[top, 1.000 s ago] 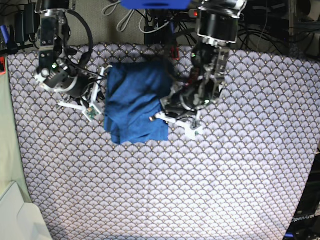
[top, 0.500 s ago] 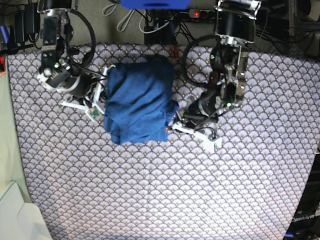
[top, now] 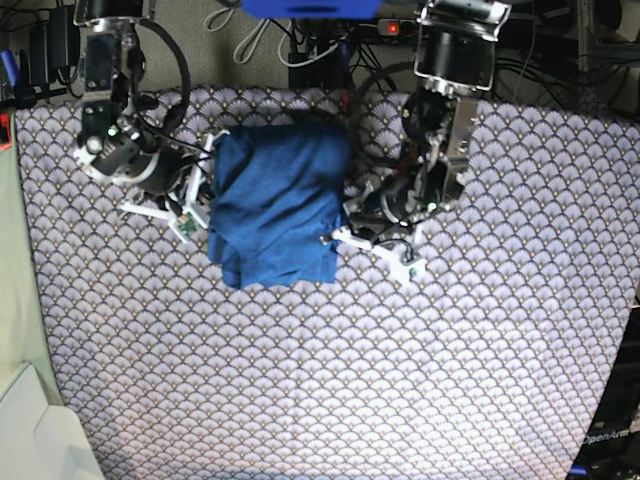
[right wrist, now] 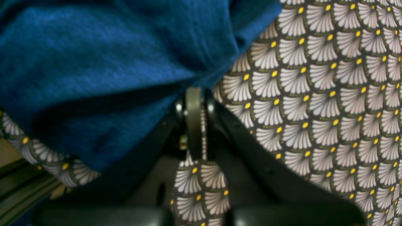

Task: Fold the T-shirt properly
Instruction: 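Push the bundle's side edge inward with the left gripper to square it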

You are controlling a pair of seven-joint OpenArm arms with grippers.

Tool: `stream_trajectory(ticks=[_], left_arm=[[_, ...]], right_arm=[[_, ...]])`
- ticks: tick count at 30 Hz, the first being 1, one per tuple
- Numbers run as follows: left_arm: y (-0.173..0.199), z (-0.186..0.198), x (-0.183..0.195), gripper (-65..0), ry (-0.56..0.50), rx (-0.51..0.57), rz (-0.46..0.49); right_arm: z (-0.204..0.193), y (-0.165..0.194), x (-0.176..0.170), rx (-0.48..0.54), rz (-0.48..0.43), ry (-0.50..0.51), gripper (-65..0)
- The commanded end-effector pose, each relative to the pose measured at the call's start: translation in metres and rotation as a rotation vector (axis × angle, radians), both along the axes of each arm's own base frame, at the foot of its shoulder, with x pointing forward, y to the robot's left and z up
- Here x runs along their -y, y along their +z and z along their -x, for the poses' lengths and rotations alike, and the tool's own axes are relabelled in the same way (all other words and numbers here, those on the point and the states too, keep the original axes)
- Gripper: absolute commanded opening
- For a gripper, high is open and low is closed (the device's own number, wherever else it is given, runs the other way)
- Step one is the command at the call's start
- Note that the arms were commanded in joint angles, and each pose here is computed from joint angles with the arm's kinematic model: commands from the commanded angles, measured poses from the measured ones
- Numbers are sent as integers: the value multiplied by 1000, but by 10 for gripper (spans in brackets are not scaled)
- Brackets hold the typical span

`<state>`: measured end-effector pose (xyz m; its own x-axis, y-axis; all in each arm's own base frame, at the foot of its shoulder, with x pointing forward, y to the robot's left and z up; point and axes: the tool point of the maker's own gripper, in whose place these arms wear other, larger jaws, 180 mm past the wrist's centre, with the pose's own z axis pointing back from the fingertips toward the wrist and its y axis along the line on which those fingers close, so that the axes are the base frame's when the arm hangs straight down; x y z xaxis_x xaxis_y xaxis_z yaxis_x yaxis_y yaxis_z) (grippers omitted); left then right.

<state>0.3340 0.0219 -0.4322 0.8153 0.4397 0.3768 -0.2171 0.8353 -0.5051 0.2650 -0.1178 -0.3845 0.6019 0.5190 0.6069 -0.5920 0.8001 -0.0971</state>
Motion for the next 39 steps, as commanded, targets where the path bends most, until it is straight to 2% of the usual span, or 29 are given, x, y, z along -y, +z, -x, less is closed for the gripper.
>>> stream_trajectory(ticks=[1,20,26,33,39], left_arm=[[6,-2,13,-649,-16,5,17],[17,-2,45,-648,-23,11,96],[16,-4,34,-648,-13,18,78],[46,-17,10,-649,-2,120,42],[51,-20,3,-649,0,139,26]], right_arm=[[-8,11,-1,42,-17,1,-650],[-7,10,-2,40,-16,4,-650],[-8,10,-1,40,-16,1,-650],[-8,11,-2,41,-18,4,-650],[-11,13,-1,49,-17,1,-650]])
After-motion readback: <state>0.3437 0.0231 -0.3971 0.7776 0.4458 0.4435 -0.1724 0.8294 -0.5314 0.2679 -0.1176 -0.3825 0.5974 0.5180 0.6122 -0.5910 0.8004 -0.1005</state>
